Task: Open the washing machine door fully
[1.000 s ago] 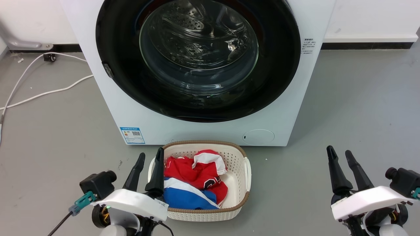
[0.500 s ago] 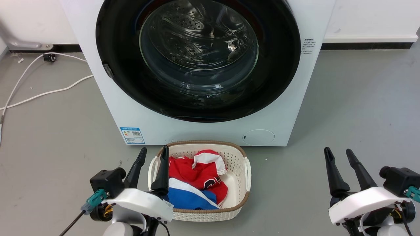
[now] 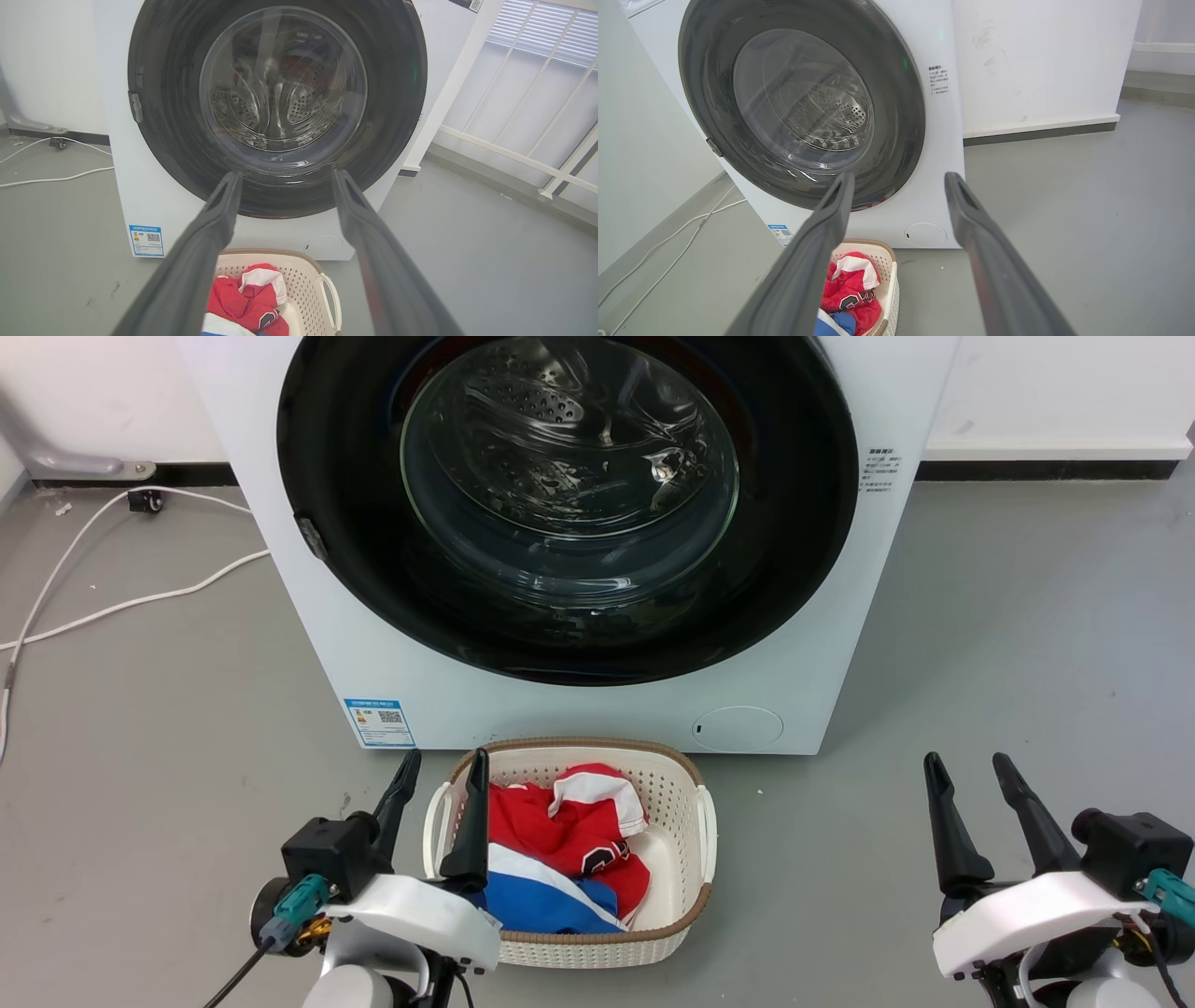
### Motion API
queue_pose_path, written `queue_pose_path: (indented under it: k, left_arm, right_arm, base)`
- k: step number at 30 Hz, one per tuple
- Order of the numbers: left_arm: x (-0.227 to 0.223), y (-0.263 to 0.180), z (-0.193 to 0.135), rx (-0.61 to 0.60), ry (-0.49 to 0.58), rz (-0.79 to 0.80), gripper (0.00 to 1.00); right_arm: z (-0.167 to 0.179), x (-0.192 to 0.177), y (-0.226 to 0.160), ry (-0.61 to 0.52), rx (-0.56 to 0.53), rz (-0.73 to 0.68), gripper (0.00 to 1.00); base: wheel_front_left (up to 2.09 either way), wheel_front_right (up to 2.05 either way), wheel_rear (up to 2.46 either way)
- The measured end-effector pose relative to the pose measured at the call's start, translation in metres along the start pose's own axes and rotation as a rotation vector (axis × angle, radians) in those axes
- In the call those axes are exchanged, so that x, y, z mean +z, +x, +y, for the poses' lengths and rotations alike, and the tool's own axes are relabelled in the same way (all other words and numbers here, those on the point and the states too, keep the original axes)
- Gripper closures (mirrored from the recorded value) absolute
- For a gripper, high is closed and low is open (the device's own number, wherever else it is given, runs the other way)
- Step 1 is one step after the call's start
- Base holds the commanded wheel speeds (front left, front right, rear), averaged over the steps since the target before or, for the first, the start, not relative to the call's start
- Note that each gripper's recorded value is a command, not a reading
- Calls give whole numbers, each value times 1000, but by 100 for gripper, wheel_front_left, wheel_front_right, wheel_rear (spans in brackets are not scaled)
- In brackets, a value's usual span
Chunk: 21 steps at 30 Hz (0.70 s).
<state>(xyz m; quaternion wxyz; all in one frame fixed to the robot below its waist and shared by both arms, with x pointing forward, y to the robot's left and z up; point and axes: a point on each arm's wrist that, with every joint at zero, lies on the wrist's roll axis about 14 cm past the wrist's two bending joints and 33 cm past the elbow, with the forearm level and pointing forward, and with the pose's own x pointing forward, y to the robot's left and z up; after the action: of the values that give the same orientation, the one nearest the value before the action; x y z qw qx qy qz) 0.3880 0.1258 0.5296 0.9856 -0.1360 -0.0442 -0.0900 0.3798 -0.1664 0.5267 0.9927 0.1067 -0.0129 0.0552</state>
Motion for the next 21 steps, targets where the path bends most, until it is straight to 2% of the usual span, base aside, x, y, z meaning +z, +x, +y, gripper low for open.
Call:
queue_pose_path:
  k: [14,21]
  left_arm:
    - [4,0,0,-7,118,-24,0]
    - [5,-1,0,-14,165,-29,0]
  right_arm:
    - [0,3,-3,-97,-2,-15,0]
    - [-1,2,-5,-111,-3,-17,0]
  base:
    - [0,0,0]
    - [0,0,0]
